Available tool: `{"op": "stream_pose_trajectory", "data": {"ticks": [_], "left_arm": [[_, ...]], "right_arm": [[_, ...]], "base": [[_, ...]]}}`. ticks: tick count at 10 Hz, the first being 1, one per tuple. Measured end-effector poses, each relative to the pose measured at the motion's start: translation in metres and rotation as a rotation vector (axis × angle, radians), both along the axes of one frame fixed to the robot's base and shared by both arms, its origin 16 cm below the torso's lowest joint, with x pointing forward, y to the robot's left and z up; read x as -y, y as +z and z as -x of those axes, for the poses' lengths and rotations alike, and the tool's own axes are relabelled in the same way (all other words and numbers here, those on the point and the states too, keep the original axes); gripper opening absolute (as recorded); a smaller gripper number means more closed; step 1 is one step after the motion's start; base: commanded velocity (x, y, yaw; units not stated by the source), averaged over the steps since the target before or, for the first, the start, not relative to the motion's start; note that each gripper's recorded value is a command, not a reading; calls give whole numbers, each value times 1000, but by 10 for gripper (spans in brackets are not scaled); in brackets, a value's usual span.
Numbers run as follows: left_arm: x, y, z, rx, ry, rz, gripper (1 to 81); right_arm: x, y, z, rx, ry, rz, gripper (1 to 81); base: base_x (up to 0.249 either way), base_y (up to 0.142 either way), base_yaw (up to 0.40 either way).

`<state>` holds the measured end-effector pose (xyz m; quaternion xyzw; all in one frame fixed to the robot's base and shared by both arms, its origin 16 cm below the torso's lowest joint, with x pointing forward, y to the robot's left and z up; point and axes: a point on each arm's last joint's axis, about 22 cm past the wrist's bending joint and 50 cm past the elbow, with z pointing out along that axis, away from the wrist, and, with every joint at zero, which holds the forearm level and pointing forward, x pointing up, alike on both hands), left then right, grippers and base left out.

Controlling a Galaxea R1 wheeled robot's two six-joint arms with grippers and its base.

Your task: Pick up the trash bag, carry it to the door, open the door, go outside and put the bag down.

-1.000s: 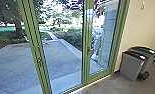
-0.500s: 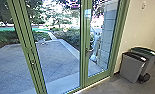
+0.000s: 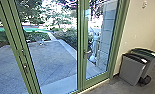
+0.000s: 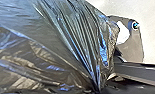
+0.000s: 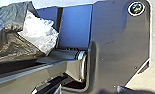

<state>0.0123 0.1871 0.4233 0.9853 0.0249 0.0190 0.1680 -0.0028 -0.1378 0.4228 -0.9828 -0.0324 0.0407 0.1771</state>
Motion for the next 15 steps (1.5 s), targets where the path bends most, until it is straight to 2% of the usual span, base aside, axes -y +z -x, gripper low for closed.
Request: {"op": "stream_pose_trajectory", "data": {"ticks": [1,3,6,15], "left_arm": [[-3,-1,-4,14,6,-9,10],[-10,-2,-4,18,8,-23,10],[-3,-2,-3,17,7,-16,10],[-3,-2,-3,18,7,-17,10]], "right_arm": [[-1,0,-1,20,-5,-4,811],[-1,0,-3,40,-3,-7,811],[-4,0,-4,40,-7,-9,811],[-7,0,-6,42,-8,-11,811]], "base": [[177,-103,0],[176,-103,0],[189,-99,0],[191,-69,0]]}}
